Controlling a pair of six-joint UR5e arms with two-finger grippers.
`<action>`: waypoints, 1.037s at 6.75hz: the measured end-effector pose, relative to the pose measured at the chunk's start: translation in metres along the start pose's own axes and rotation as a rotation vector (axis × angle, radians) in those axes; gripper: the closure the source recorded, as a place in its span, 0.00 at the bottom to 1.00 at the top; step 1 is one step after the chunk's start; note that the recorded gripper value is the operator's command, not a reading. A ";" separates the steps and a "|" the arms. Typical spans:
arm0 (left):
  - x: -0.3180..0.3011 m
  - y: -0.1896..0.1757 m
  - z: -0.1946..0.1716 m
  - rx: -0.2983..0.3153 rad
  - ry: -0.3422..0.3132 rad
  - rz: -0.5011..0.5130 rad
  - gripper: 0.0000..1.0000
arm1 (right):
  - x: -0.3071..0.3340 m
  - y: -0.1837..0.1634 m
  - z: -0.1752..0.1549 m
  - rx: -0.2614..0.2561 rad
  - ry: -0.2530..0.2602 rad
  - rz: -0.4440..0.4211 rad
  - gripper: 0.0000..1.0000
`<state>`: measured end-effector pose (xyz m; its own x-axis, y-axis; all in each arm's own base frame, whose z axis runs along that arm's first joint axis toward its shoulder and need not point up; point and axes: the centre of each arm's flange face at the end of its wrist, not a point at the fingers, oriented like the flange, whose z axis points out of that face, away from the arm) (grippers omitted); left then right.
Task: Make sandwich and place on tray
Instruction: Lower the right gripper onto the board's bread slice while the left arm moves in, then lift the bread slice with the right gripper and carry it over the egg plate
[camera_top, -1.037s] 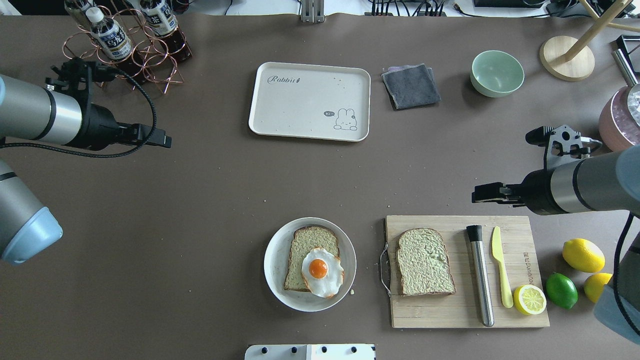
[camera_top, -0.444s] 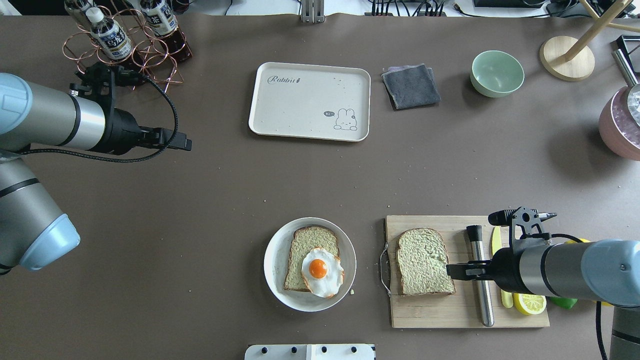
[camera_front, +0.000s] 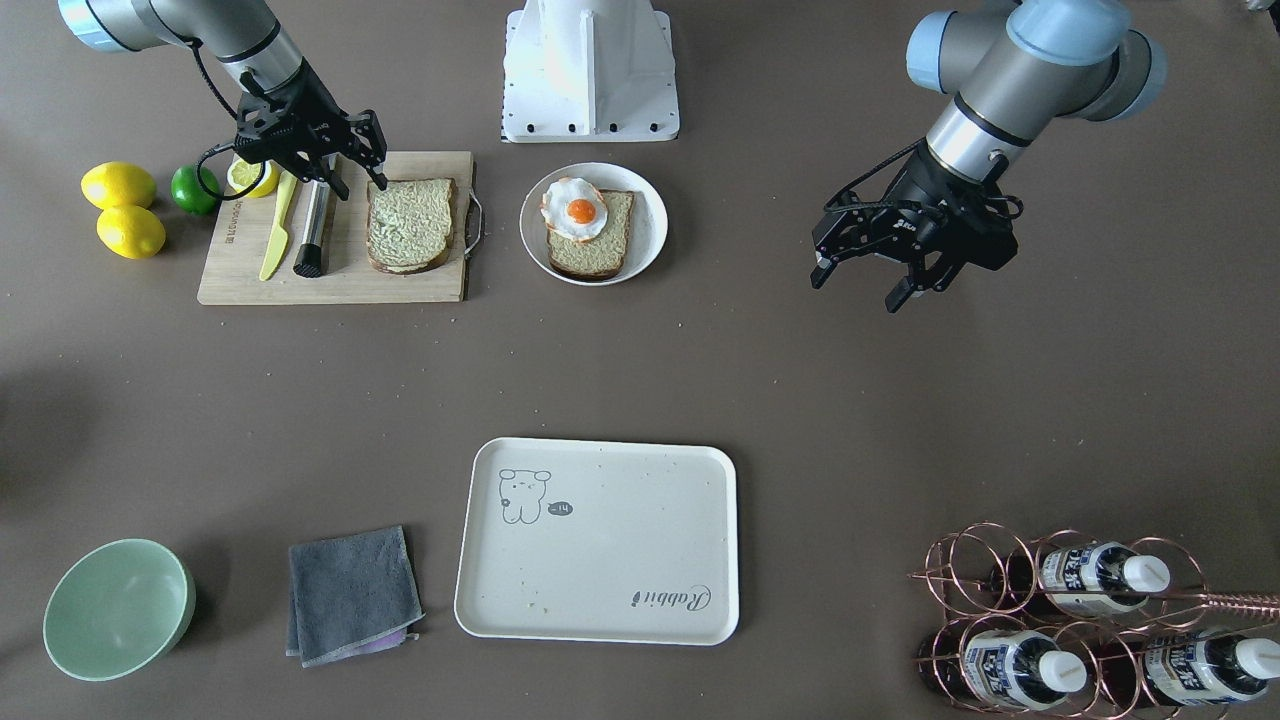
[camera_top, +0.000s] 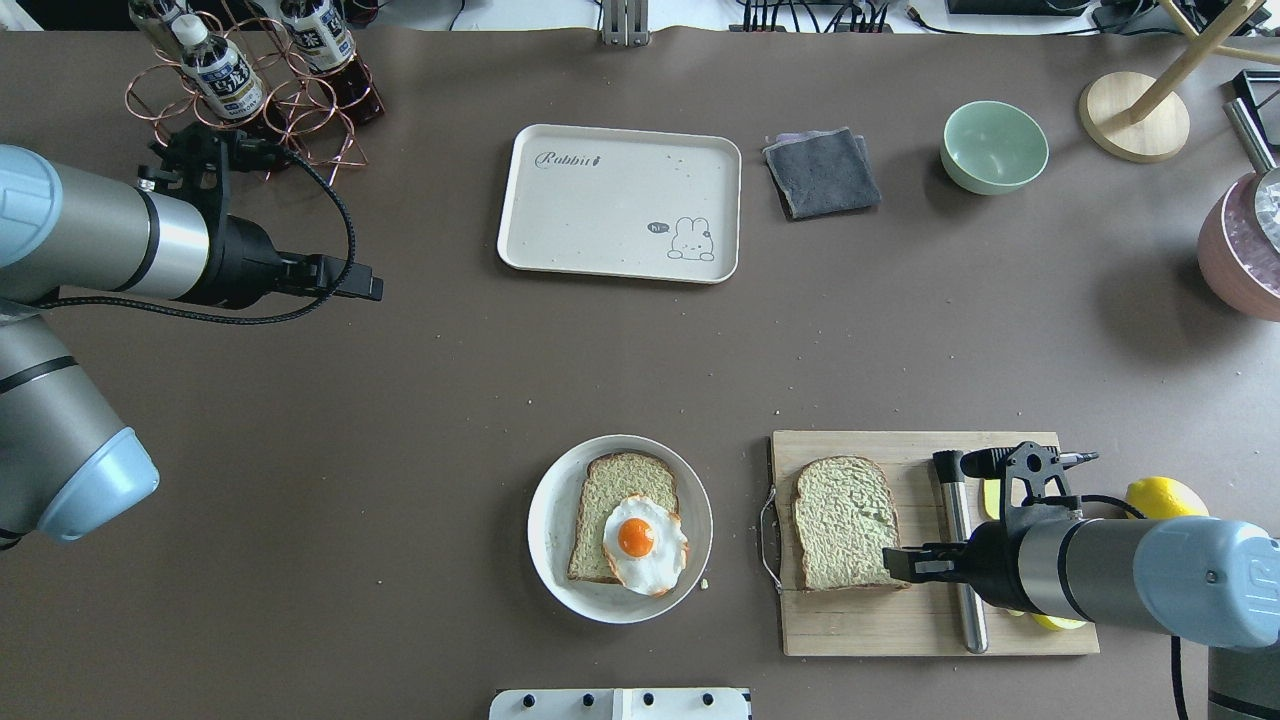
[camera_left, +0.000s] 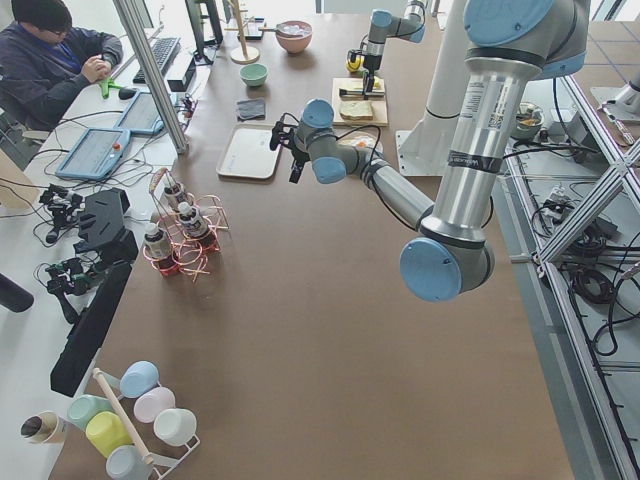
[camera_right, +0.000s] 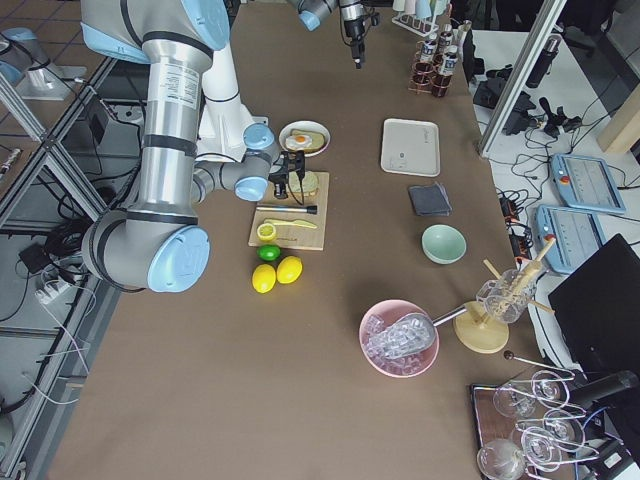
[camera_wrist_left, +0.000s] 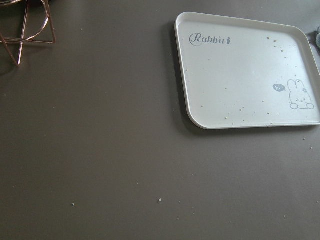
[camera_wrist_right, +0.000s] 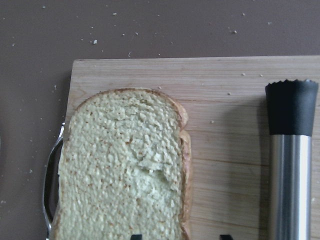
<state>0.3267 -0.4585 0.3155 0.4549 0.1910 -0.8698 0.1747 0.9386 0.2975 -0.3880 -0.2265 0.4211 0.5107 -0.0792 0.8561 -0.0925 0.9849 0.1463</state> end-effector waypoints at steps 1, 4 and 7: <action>0.000 0.000 0.000 0.000 0.000 0.000 0.01 | 0.004 0.004 0.008 0.015 -0.018 0.004 0.43; 0.001 0.000 0.000 0.000 0.001 0.001 0.01 | 0.008 0.008 0.015 0.036 -0.051 0.020 0.77; 0.002 0.000 -0.001 0.002 0.003 0.002 0.01 | 0.005 0.012 0.015 0.026 -0.058 0.029 1.00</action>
<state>0.3264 -0.4582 0.3136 0.4527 0.1934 -0.8705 0.1759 0.9377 0.2998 -0.4001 -0.2170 0.4344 0.4571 -0.0599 0.8874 -0.1296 0.9826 0.1330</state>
